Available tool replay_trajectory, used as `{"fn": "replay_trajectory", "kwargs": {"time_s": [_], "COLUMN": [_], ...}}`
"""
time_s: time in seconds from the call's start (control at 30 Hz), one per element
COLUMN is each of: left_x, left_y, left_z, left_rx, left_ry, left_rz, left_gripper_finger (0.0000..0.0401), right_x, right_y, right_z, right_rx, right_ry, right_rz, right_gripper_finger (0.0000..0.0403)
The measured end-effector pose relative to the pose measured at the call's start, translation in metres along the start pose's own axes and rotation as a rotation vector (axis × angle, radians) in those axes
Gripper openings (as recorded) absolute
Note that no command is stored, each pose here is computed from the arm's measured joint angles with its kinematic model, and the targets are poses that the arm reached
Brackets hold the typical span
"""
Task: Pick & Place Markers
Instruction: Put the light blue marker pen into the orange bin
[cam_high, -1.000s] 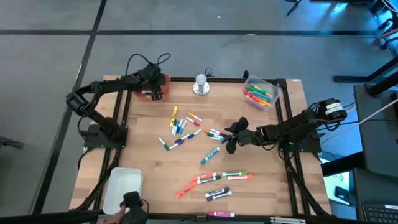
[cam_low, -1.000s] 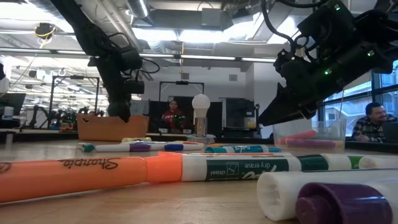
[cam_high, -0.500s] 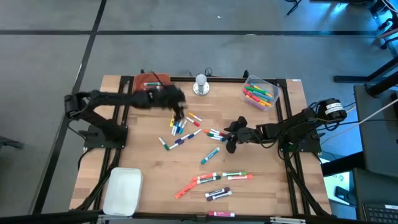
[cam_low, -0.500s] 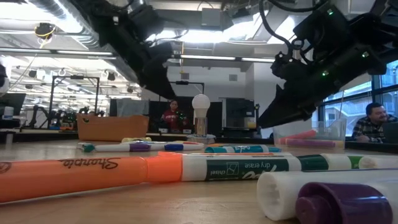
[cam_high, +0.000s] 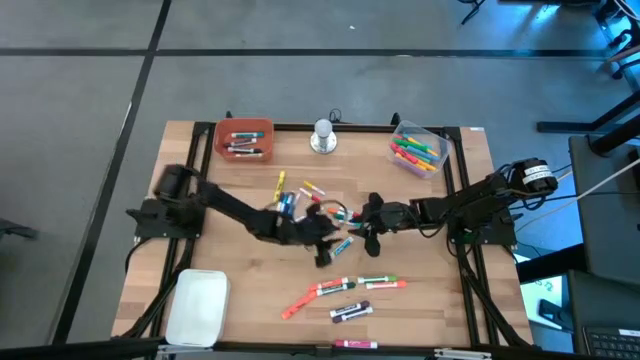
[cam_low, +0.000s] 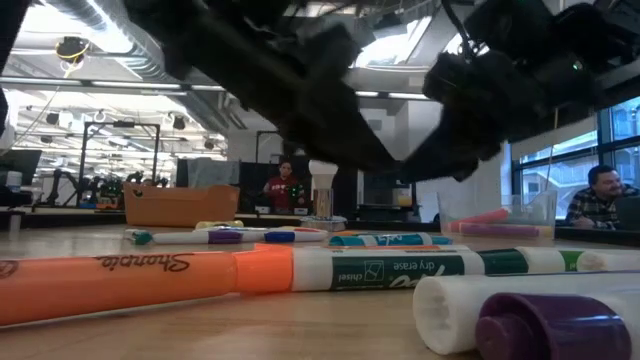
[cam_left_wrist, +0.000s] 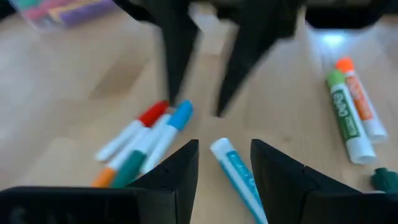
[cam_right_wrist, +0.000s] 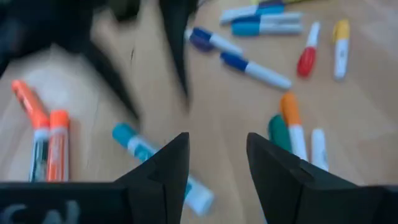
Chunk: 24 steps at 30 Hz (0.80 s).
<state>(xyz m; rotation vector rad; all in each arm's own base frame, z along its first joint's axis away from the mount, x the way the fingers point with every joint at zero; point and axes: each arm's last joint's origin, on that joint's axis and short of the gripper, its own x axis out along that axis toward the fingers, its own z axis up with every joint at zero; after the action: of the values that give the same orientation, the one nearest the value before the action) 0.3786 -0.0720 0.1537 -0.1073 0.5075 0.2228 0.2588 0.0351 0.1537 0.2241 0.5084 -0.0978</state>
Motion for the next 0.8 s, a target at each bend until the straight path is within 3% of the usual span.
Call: {"fn": "replay_trajectory", "kwargs": {"time_s": [0.1, 0.23, 0.4, 0.53, 0.7, 0.8], "left_x": [0.02, 0.035, 0.037, 0.036, 0.035, 0.03], "left_y": [-0.016, -0.031, -0.032, -0.026, -0.019, -0.013], "left_z": [-0.007, -0.019, -0.028, -0.03, -0.033, -0.029], "left_rx": [0.028, 0.064, 0.061, 0.046, 0.064, 0.083], "left_ry": [0.067, 0.171, 0.258, 0.318, 0.384, 0.418], "left_rz": [0.0, -0.021, -0.002, 0.005, 0.019, 0.035], "left_gripper_finger": [0.0141, 0.0141, 0.0141, 0.0126, 0.0064, 0.006], "right_x": [0.001, 0.0, -0.004, -0.004, -0.004, -0.005], "right_y": [0.003, 0.006, 0.01, 0.012, 0.012, 0.012], "right_z": [0.009, 0.007, 0.006, 0.01, 0.01, 0.009], "right_rx": [0.051, 0.089, 0.078, 0.072, 0.07, 0.067], "right_ry": [-0.001, 0.11, 0.168, 0.155, 0.155, 0.169], "right_rz": [-0.062, -0.184, -0.305, -0.31, -0.311, -0.317], "right_gripper_finger": [0.0161, 0.0161, 0.0161, 0.0161, 0.0161, 0.0161]}}
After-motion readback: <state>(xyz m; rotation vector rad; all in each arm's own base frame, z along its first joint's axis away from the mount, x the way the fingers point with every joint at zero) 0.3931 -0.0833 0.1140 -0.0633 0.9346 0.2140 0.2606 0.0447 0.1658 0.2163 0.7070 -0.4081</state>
